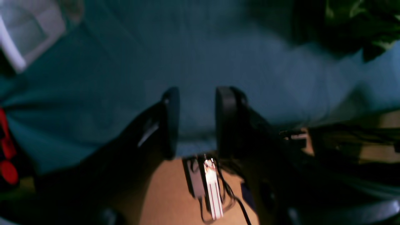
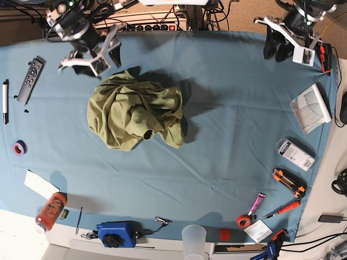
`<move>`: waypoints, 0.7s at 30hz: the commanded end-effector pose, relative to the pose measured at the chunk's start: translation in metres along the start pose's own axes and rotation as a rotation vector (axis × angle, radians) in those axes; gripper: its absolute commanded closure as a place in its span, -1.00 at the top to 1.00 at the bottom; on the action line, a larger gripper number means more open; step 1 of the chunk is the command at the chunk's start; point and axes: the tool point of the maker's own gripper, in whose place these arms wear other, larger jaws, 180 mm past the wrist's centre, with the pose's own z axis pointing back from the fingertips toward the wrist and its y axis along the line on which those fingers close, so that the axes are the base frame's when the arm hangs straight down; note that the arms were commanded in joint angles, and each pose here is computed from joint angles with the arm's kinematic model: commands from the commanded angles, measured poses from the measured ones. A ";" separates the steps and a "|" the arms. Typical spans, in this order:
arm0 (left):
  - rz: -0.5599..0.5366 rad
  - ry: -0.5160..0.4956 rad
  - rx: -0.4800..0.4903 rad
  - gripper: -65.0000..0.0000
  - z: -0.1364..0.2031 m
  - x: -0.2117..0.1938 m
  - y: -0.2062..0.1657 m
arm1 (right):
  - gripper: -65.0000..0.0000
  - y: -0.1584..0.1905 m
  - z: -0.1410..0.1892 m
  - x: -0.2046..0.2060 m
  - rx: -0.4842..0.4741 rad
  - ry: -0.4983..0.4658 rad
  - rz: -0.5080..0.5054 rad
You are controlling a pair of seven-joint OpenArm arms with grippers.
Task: Layout the t-shirt on the table in an organized manner, then fold the t-shirt properly
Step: 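Move the right gripper down onto the crumpled olive t-shirt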
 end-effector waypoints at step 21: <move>-0.026 -0.090 -0.015 -0.35 -0.004 0.026 -0.002 | 0.00 -0.006 -0.056 0.025 0.078 -0.063 0.116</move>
